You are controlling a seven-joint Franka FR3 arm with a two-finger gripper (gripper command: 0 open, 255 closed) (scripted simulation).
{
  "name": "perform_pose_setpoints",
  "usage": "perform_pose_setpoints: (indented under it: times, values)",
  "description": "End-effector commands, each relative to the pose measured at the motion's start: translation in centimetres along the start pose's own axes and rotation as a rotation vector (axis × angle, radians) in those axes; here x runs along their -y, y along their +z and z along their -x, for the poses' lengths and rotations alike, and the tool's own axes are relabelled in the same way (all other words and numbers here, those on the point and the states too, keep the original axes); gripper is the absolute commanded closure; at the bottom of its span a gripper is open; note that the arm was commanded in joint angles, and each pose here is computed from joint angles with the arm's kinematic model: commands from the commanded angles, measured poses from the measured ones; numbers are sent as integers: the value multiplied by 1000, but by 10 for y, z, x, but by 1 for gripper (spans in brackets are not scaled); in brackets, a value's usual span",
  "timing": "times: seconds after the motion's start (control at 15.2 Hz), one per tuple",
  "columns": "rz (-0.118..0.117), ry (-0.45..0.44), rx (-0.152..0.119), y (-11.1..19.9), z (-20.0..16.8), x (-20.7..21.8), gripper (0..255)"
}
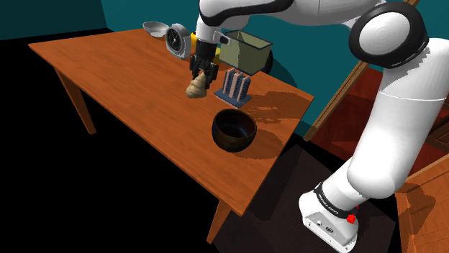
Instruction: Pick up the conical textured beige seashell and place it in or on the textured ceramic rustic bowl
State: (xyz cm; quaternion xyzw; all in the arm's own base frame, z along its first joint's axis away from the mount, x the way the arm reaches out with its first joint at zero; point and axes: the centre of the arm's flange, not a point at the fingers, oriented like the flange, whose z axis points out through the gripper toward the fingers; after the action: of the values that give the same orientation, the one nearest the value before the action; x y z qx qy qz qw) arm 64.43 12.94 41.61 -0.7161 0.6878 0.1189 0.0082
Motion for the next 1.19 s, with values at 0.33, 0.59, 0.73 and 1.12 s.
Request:
perform_pose_setpoints:
  times: [0.33,0.59,0.73,1.12]
  values:
    - [0,0,0,-37,7,-5,255]
    - [0,0,0,-57,11,-8,255]
    - [0,0,0,-61,10,-22,255]
    - [0,0,0,-51,1,-100,255]
